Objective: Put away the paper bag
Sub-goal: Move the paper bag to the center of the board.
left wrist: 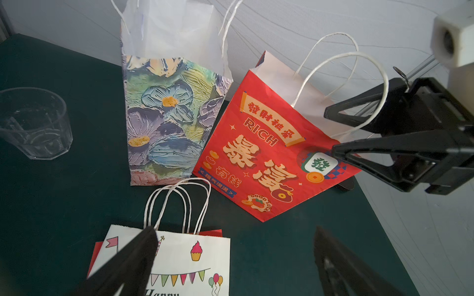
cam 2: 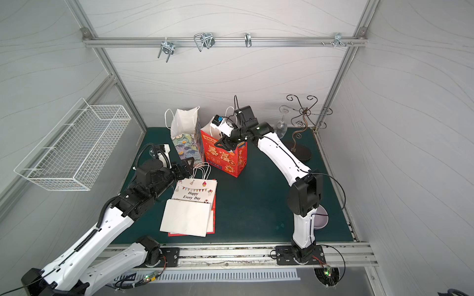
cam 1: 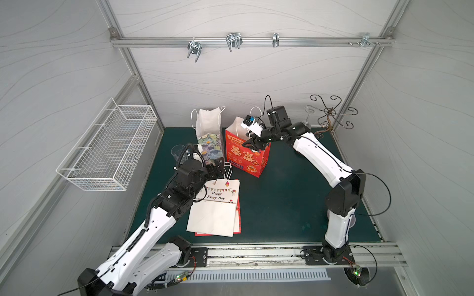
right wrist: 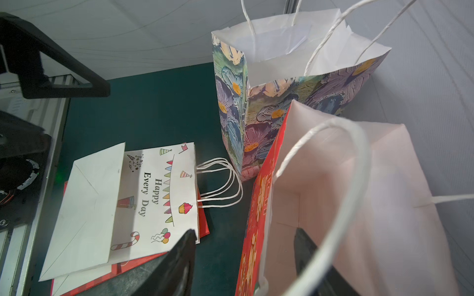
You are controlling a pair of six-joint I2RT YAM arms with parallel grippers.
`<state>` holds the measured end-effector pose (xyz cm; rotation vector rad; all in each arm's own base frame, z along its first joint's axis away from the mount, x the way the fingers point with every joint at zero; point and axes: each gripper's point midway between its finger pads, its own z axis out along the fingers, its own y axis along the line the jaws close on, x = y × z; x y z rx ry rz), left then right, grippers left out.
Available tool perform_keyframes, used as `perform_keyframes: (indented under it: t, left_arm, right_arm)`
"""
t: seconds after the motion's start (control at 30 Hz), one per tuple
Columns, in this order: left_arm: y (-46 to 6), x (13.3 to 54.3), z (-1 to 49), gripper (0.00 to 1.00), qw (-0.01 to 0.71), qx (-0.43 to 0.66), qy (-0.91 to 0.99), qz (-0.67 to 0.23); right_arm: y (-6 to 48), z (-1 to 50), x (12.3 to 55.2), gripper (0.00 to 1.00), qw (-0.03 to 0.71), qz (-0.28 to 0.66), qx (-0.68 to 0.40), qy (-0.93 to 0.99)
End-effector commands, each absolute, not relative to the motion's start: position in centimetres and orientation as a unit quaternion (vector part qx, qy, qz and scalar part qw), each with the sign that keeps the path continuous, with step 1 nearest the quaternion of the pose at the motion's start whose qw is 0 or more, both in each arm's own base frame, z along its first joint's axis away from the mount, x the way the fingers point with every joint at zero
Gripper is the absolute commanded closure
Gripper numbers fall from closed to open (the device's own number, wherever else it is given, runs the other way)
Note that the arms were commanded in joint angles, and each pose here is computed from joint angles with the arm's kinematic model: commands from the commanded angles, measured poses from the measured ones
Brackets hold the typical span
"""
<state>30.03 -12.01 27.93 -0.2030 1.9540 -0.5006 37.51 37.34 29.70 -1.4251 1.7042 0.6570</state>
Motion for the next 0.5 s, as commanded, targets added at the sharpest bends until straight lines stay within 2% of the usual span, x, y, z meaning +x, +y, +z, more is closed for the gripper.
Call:
perform_keyframes:
  t: [0.0,0.17,0.3,0.47]
  left_arm:
    - [-11.4,30.3,29.9,0.04,0.559,-0.104,0.794,-0.217]
    - [-11.2,30.3,30.2,0.05,0.562,-0.105,0.792,-0.212]
    - [-11.0,30.3,30.1,0.05,0.563,-0.103,0.793,-0.206]
    - [-11.0,30.3,29.9,0.05,0.562,-0.096,0.797,-0.200]
  right_arm:
    - [37.5,29.3,37.9,0.42,0.396,0.242,-0.569,0.679]
    - [37.9,28.6,38.1,0.59,0.385,0.231,-0.575,0.684]
    - [37.5,28.1,37.7,0.77,0.374,0.230,-0.580,0.686]
    - [37.0,28.3,36.9,0.91,0.367,0.238,-0.581,0.686]
